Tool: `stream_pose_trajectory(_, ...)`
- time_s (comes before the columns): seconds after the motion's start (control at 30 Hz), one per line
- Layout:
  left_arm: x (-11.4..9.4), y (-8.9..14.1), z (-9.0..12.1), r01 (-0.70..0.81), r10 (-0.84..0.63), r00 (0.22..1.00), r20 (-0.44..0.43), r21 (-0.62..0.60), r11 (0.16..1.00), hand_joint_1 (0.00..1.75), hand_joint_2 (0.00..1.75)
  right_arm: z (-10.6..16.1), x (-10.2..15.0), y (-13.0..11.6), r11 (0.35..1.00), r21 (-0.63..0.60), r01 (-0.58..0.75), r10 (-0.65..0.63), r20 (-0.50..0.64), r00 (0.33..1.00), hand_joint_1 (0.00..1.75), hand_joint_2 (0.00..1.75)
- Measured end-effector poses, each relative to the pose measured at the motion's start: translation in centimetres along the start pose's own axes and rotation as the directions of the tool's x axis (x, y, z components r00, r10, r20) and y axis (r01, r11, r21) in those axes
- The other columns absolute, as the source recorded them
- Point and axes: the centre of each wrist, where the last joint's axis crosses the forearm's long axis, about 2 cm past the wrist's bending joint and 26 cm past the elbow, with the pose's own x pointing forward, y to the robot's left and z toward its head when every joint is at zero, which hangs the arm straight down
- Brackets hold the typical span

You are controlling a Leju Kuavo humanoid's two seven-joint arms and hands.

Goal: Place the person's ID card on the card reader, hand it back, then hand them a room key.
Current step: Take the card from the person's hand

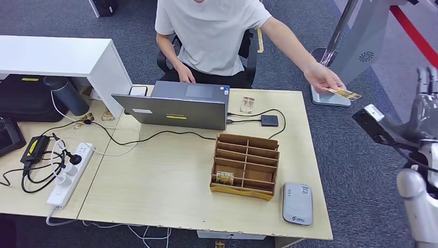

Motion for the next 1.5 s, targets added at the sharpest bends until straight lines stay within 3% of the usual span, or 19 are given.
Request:
stream_pose_trajectory(0.13,0.0,0.0,0.0,-0.022,0.022,0.999,0.027,-0.020,1.000,0.00,1.75,-1.1,3.3,0.3,1.000,-0.012,0.023,-0.022,0.077,0.997,0.00,1.75)
stream_pose_trajectory(0.27,-0.2,0.0,0.0,-0.077,0.083,0.996,0.042,-0.122,0.990,0.00,0.00,-1.8,6.1,0.7,0.999,-0.012,0.051,-0.049,0.144,0.988,0.00,1.75)
stream_pose_trajectory(0.43,-0.6,0.1,0.1,-0.113,0.123,0.991,0.048,-0.178,0.978,0.00,0.00,-2.4,8.2,1.0,0.996,-0.016,0.091,-0.086,0.184,0.979,0.00,1.75)
stream_pose_trajectory(0.57,-0.8,0.2,0.1,-0.117,0.127,0.991,0.045,-0.180,0.977,0.00,1.75,-2.4,8.9,1.3,0.995,-0.007,0.102,-0.099,0.196,0.976,0.00,1.75)
stream_pose_trajectory(1.07,-1.5,0.2,0.2,-0.144,0.153,0.988,0.019,-0.229,0.963,0.00,1.75,-2.4,9.5,1.5,0.992,0.009,0.125,-0.124,0.212,0.969,0.00,1.75)
stream_pose_trajectory(1.1,-1.5,0.2,0.3,-0.145,0.153,0.988,0.018,-0.229,0.963,0.00,1.75,-2.4,9.6,1.5,0.992,0.009,0.125,-0.124,0.213,0.969,0.19,1.75)
stream_pose_trajectory(1.2,-1.6,0.2,0.3,-0.147,0.155,0.988,0.015,-0.229,0.962,0.00,1.75,-2.4,9.6,1.5,0.991,0.013,0.135,-0.134,0.217,0.967,1.50,1.75)
stream_pose_trajectory(1.23,-1.6,0.2,0.3,-0.148,0.156,0.988,0.014,-0.230,0.962,0.00,1.75,-2.4,9.6,1.5,0.990,0.016,0.142,-0.142,0.220,0.965,1.75,1.75)
stream_pose_trajectory(1.5,-1.8,0.3,0.3,-0.152,0.159,0.987,0.010,-0.230,0.961,0.00,1.75,-2.3,9.6,1.6,0.985,0.026,0.171,-0.172,0.235,0.957,1.75,1.75)
